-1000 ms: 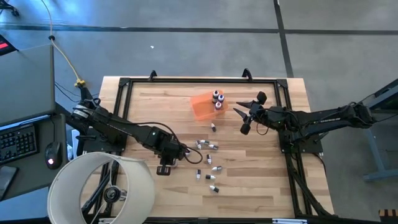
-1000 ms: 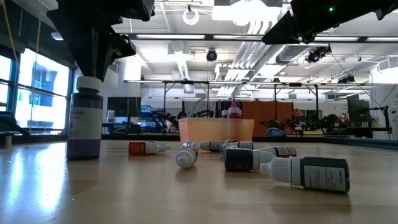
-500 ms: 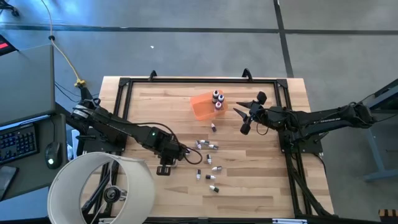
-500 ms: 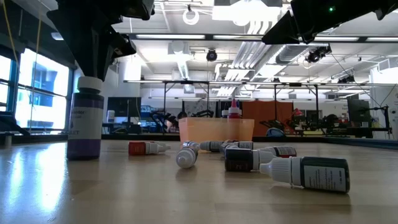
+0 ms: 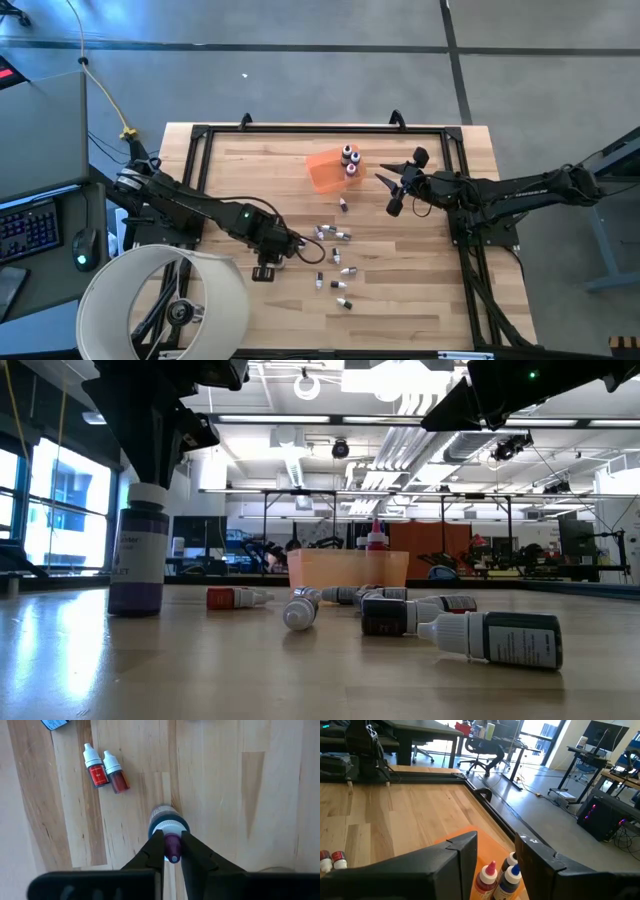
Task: Pick & Place food coloring
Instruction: Put the big violet food coloring bottle into the orange bin
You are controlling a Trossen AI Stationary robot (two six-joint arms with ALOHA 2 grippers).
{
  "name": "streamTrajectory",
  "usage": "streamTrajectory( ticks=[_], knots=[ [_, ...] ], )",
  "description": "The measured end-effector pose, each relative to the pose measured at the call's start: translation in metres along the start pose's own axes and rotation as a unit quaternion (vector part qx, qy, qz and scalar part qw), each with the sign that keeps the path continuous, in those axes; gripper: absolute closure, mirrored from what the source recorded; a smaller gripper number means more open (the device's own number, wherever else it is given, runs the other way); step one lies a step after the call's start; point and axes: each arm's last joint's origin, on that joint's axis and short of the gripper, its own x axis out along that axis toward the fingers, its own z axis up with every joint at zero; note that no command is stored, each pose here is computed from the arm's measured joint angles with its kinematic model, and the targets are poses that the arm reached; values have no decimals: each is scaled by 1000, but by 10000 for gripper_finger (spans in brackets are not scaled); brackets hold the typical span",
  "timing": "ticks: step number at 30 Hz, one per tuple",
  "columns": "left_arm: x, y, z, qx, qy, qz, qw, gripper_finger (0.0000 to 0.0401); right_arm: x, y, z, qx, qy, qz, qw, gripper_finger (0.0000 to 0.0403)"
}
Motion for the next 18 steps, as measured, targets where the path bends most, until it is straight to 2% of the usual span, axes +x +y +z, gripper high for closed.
streamTrajectory(
  ticks=[7,11,15,18],
  knots=[
    [-2,0,1,3,-1,-1,1000,372,0,0,0,0,0,0,1000,277],
    [-17,-1,8,29,4,30,999,374,0,0,1,2,-3,-1,1000,277],
    [-45,2,26,82,-60,73,992,374,0,0,1,4,-7,-1,1000,277],
    [-62,16,37,100,-82,102,986,374,0,0,1,5,-7,-1,1000,277]
  ],
)
